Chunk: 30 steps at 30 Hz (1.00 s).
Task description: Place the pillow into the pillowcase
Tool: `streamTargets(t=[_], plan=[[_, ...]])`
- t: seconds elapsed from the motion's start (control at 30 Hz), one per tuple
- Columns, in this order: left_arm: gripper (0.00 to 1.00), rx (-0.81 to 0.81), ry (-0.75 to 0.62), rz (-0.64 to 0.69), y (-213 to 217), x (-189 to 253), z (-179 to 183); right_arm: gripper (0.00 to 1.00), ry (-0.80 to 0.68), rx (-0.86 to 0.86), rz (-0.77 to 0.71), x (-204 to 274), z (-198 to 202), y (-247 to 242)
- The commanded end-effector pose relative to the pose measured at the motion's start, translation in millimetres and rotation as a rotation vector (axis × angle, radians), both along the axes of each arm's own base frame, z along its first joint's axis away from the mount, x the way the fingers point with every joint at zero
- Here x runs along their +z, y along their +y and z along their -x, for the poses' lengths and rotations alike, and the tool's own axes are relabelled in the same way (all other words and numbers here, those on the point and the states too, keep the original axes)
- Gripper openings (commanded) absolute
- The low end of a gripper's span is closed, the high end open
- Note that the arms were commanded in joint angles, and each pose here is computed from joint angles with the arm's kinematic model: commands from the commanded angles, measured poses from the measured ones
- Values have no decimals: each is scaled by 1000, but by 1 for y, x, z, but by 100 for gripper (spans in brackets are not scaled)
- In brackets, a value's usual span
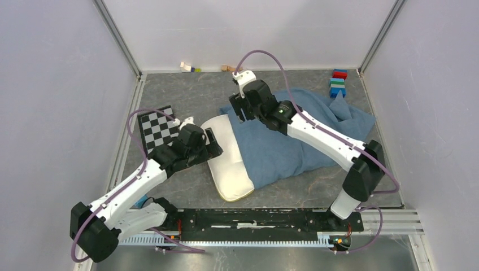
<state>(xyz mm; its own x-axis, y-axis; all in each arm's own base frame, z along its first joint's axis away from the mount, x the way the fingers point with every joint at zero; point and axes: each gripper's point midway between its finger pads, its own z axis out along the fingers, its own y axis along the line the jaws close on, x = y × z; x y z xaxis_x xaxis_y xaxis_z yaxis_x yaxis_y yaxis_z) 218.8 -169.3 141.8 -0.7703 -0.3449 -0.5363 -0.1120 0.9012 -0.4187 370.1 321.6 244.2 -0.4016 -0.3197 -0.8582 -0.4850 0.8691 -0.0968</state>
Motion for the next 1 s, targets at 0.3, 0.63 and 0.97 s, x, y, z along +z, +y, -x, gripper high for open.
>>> streamTargets(t=[0.3,0.63,0.97], plan=[[98,78,-19,339,-14,-39,-33,76,190,85,26,-107,64,19],[71,133,63,229,-4,-80,-39,54,229,14,117,-148,66,-1],[2,39,27,246,-20,-66,-45,0,123,132,18,-50,83,59]])
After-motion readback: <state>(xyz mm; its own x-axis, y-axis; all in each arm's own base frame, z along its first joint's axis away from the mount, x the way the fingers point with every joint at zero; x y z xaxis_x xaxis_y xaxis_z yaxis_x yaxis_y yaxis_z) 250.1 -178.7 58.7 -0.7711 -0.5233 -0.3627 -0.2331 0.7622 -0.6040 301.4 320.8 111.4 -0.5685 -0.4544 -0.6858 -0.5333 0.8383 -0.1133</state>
